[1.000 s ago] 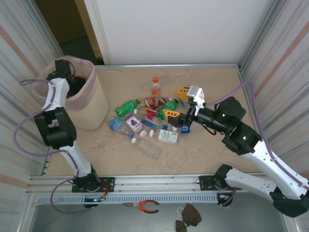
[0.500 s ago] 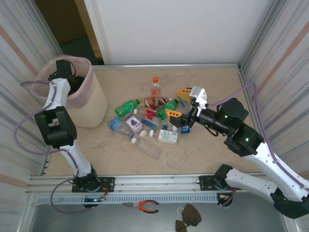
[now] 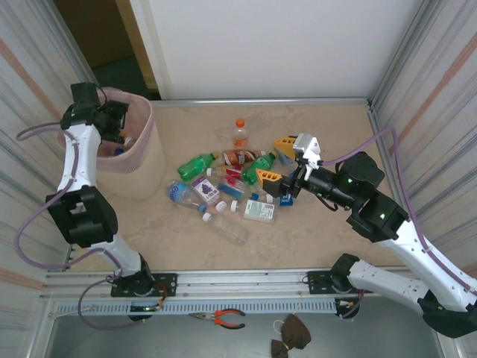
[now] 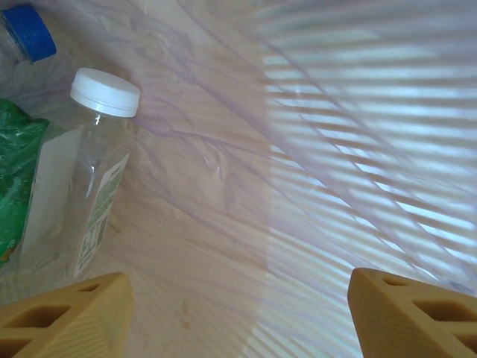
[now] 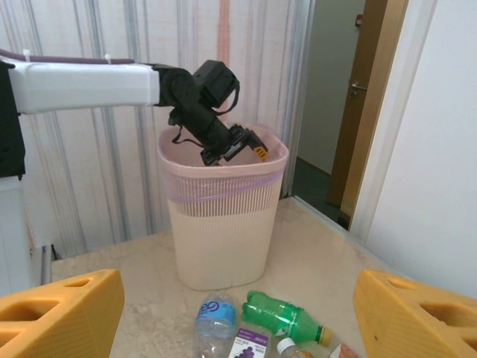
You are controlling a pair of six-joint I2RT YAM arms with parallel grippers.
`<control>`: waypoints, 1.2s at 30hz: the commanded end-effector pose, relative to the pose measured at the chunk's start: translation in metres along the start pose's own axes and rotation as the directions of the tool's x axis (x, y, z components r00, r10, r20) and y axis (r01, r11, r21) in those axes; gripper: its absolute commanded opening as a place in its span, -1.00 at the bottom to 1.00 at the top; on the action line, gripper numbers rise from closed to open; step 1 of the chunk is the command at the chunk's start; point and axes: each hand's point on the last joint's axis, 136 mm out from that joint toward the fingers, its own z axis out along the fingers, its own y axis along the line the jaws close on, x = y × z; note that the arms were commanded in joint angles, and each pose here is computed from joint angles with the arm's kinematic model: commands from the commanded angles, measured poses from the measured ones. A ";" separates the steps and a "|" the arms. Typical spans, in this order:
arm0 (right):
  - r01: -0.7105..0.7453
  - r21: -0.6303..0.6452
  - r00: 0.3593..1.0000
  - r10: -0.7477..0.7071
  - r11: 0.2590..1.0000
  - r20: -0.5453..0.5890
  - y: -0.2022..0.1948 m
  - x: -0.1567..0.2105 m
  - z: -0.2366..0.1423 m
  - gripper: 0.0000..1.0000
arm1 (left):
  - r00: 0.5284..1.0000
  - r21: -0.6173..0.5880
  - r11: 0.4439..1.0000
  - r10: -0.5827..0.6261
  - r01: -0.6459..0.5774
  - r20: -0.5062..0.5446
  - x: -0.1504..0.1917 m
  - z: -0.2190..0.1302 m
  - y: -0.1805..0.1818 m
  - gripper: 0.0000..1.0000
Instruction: Put the plastic bottles in the bin
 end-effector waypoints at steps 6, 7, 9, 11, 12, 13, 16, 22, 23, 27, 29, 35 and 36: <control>-0.016 0.007 1.000 0.016 1.000 -0.007 -0.001 0.001 -0.005 0.59 | 0.999 0.132 0.991 0.023 -0.028 0.037 0.005 -0.059 -0.031 0.53; -0.017 0.006 1.000 0.017 1.000 -0.018 -0.001 0.004 -0.004 0.59 | 0.999 0.147 0.988 0.029 -0.035 0.039 0.007 -0.065 -0.033 0.52; -0.016 0.002 0.999 0.016 1.000 -0.043 0.000 0.009 -0.003 0.59 | 0.998 0.177 0.982 0.051 -0.059 0.048 0.009 -0.078 -0.039 0.51; -0.016 -0.006 0.997 0.016 1.000 -0.080 0.001 0.017 -0.001 0.60 | 0.995 0.209 0.973 0.082 -0.093 0.061 0.012 -0.093 -0.045 0.49; -0.016 -0.012 0.995 0.014 1.000 -0.100 0.002 0.021 0.000 0.59 | 0.993 0.224 0.968 0.101 -0.113 0.067 0.014 -0.099 -0.047 0.48; -0.019 -0.018 0.992 0.016 1.000 -0.127 0.003 0.027 0.002 0.60 | 0.989 0.242 0.960 0.123 -0.139 0.081 0.015 -0.106 -0.050 0.48; -0.023 -0.027 0.976 0.017 0.999 -0.218 0.003 0.048 0.008 0.59 | 0.970 0.324 0.915 0.215 -0.242 0.115 0.024 -0.126 -0.061 0.48; -0.031 -0.049 0.904 0.007 0.998 -0.427 0.014 0.101 0.022 0.57 | 0.899 0.374 0.817 0.386 -0.438 0.209 0.039 -0.156 -0.060 0.53; -0.030 -0.054 0.885 0.002 0.998 -0.466 0.017 0.112 0.026 0.56 | 0.887 0.385 0.799 0.408 -0.462 0.217 0.042 -0.159 -0.060 0.54; -0.020 -0.064 0.787 -0.024 0.998 -0.617 0.033 0.156 0.037 0.54 | 0.834 0.446 0.706 0.490 -0.550 0.253 0.060 -0.171 -0.058 0.58; -0.029 -0.054 0.729 -0.016 0.998 -0.684 0.040 0.179 0.040 0.53 | 0.814 0.461 0.674 0.520 -0.577 0.258 0.067 -0.173 -0.055 0.59; -0.093 0.009 0.568 0.060 0.996 -0.821 0.059 0.241 0.042 0.50 | 0.783 0.477 0.635 0.580 -0.607 0.224 0.084 -0.172 -0.039 0.59; -0.099 0.018 0.545 0.069 0.995 -0.836 0.061 0.250 0.043 0.49 | 0.774 0.485 0.622 0.594 -0.615 0.221 0.088 -0.172 -0.037 0.59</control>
